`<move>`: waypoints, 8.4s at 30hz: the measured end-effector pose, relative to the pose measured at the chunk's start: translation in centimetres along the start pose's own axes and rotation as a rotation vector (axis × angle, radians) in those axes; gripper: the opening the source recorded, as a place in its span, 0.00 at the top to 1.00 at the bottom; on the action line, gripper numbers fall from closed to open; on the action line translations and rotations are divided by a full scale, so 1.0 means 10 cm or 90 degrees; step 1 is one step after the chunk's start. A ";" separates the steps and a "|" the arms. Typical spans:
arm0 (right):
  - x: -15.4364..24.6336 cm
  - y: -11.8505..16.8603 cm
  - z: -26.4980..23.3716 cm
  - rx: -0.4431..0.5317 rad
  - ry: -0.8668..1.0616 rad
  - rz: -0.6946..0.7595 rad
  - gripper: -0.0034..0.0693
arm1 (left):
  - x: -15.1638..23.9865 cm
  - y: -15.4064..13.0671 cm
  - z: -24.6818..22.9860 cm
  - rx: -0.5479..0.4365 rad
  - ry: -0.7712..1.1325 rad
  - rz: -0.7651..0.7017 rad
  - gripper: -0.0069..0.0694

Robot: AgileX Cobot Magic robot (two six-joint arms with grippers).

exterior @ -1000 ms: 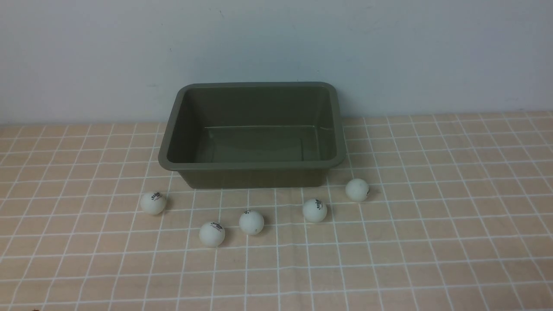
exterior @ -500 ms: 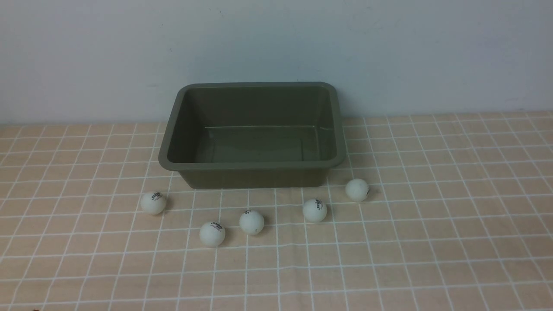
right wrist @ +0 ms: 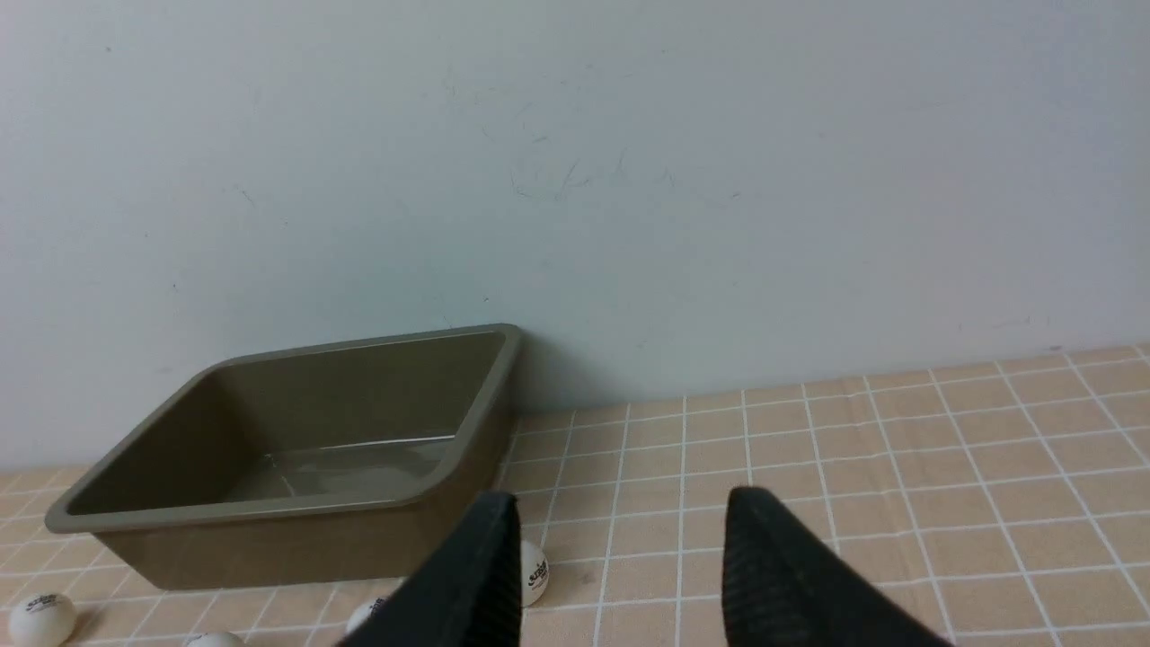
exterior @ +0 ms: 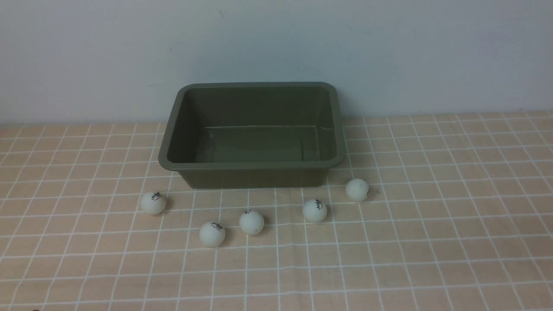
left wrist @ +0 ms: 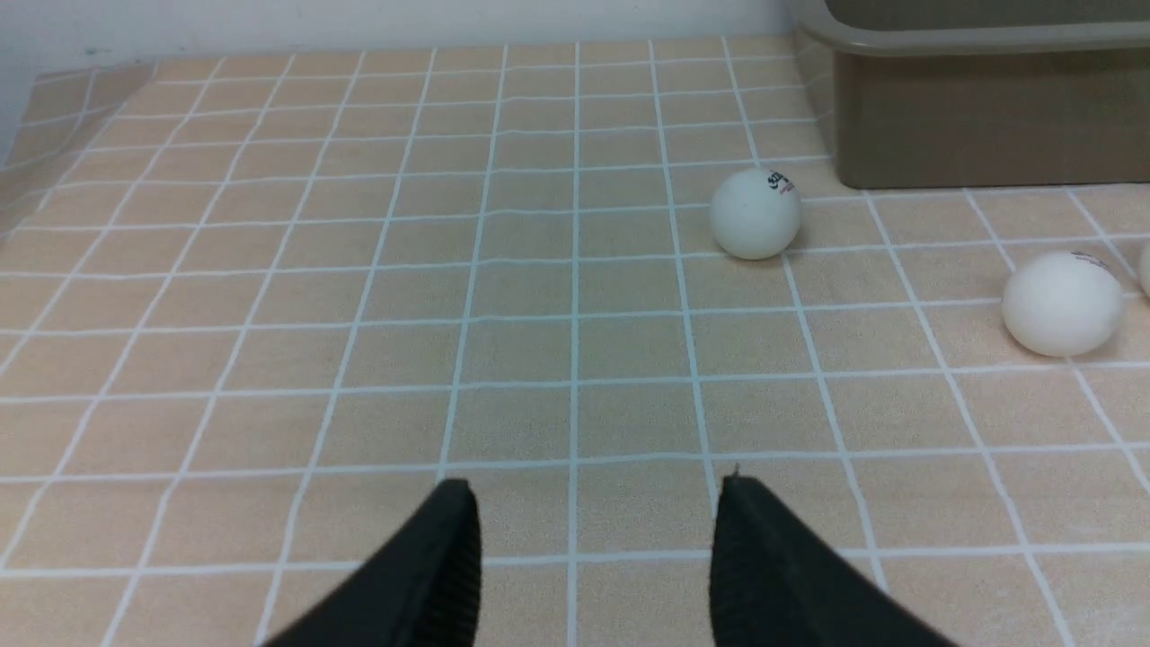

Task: Put the table tennis balls into the box on the light coffee tablecloth.
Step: 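Reach for and grasp a ping pong ball on the table, then release the ping pong ball into the bin and lift the gripper away, then reach for and grasp a ping pong ball on the table beside the basket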

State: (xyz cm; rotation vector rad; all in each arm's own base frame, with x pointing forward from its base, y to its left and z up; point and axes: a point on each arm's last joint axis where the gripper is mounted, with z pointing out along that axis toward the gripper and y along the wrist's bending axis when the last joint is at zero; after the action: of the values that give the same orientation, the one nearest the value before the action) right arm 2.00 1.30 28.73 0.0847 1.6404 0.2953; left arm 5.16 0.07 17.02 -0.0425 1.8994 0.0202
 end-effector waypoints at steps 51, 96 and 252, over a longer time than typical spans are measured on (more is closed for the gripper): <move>-0.34 0.24 1.79 -0.329 0.443 -0.248 0.55 | -1.30 -0.25 -0.20 0.182 0.003 0.116 0.53; -0.35 0.36 3.91 -0.361 0.579 -0.306 0.47 | -1.31 -0.30 -0.21 0.214 -0.009 0.129 0.53; -1.17 1.23 3.32 -0.345 0.289 -0.380 0.23 | -1.77 -0.19 1.74 0.252 0.345 0.187 0.46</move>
State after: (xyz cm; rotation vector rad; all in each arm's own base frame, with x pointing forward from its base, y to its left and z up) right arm 34.39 15.10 40.94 -0.9237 1.8842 0.2969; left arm 27.42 -0.83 28.13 0.5502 2.4003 -0.1842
